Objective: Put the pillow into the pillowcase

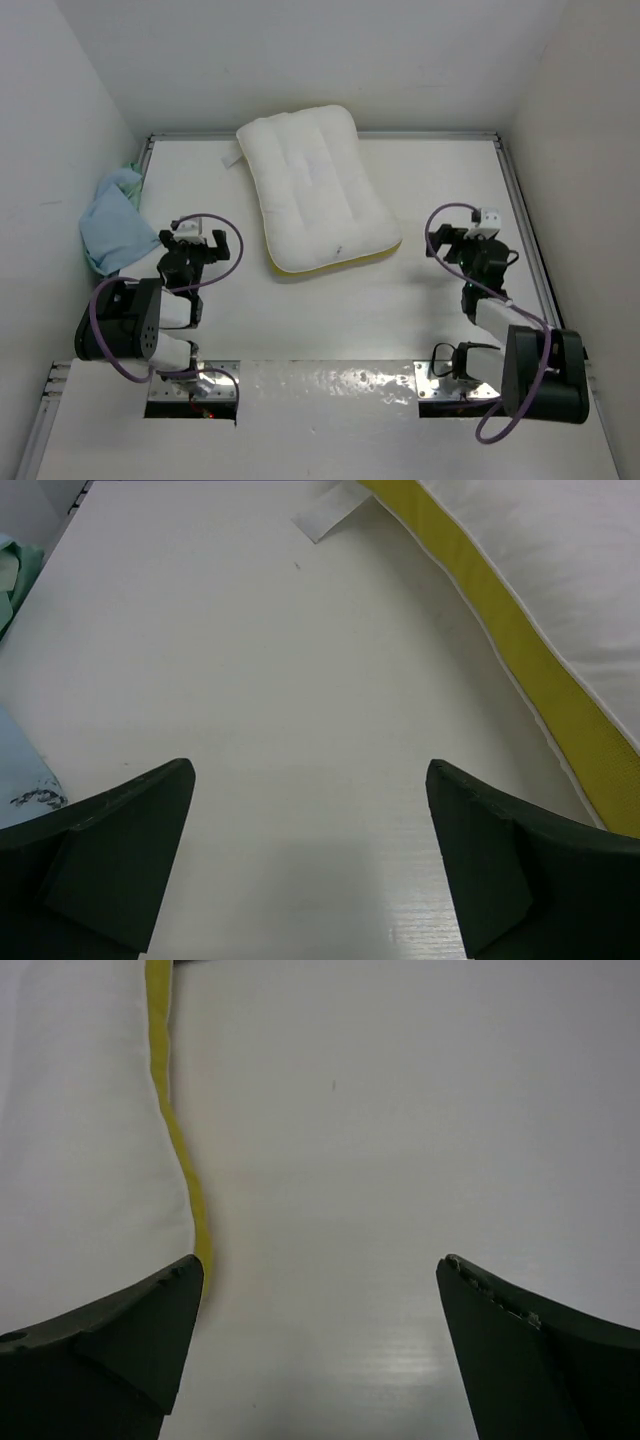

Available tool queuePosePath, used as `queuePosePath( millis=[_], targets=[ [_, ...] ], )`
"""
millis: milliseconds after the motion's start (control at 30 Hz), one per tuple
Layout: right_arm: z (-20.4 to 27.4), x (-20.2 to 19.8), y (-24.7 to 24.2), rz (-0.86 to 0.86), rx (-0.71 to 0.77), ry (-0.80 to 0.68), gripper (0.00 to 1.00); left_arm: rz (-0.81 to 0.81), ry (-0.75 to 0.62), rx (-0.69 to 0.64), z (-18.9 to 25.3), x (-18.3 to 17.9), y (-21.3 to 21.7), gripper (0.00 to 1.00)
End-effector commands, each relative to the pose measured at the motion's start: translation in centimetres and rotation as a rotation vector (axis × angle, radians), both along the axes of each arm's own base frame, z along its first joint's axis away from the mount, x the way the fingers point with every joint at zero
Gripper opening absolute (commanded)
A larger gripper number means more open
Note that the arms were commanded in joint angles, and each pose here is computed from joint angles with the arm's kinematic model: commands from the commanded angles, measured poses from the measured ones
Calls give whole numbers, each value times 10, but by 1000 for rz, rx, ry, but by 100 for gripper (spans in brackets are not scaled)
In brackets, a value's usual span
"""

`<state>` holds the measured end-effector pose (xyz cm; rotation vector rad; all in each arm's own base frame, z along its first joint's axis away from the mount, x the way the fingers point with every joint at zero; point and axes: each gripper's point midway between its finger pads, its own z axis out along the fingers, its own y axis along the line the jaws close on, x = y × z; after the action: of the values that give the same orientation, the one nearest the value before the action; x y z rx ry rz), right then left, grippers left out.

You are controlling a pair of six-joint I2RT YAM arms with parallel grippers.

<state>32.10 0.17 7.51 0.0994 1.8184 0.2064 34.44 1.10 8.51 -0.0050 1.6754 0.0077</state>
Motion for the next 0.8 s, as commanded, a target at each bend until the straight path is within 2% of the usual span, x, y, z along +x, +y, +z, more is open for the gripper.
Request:
queuePosePath(
  millis=[0,33,67,100,133,167,200,233,267,300,333,367,400,433,467,500,533,567,600,633,667,700,767],
  targets=[
    [53,26,-13,-88,69,25,99,0,-77,12,21,9,4,100],
    [76,33,-6,-46,90,-8,99,-16,-73,9,21,9,1,100],
    [119,47,3,14,103,-87,99,-25,-68,6,20,9,2,100],
    [136,51,16,102,97,-119,99,-30,-70,5,20,10,1,100],
    [147,55,40,264,105,-134,99,-30,-67,5,19,10,2,100],
    [190,69,47,308,108,-204,93,-60,-73,3,22,12,-3,100],
    [210,90,51,318,140,-158,80,-193,-75,27,24,10,-21,100],
    [189,84,58,310,161,-65,80,-289,-29,32,15,6,-35,100],
    [213,117,43,231,29,-70,69,-373,-50,123,41,26,-41,100],
    [202,123,73,236,-76,14,67,-454,-7,174,50,33,-49,100],
    [180,120,76,184,-223,150,69,-534,5,240,70,43,-57,100],
    [181,146,76,121,-406,171,74,-595,83,276,100,60,-61,100],
    [180,149,79,-32,-573,212,88,-532,131,298,112,74,-48,100],
    [166,149,85,-27,-642,295,98,-246,296,307,99,91,4,100],
    [191,167,105,-11,-588,261,99,-65,263,288,151,115,33,100],
    [140,170,141,146,-533,395,99,63,359,302,137,126,64,100],
    [136,175,166,225,-441,402,99,156,406,310,147,127,103,100],
    [135,178,191,286,-335,400,99,115,452,263,172,128,113,100],
    [122,181,225,365,-277,381,99,93,554,168,141,134,125,100],
    [114,181,240,380,-263,370,99,150,590,73,138,126,160,100],
    [101,178,253,397,-269,374,99,150,627,-49,143,121,164,100],
    [86,173,284,444,-286,365,99,142,717,-118,109,120,172,100],
    [76,168,313,493,-322,350,99,192,802,-161,84,107,191,100]
  ],
)
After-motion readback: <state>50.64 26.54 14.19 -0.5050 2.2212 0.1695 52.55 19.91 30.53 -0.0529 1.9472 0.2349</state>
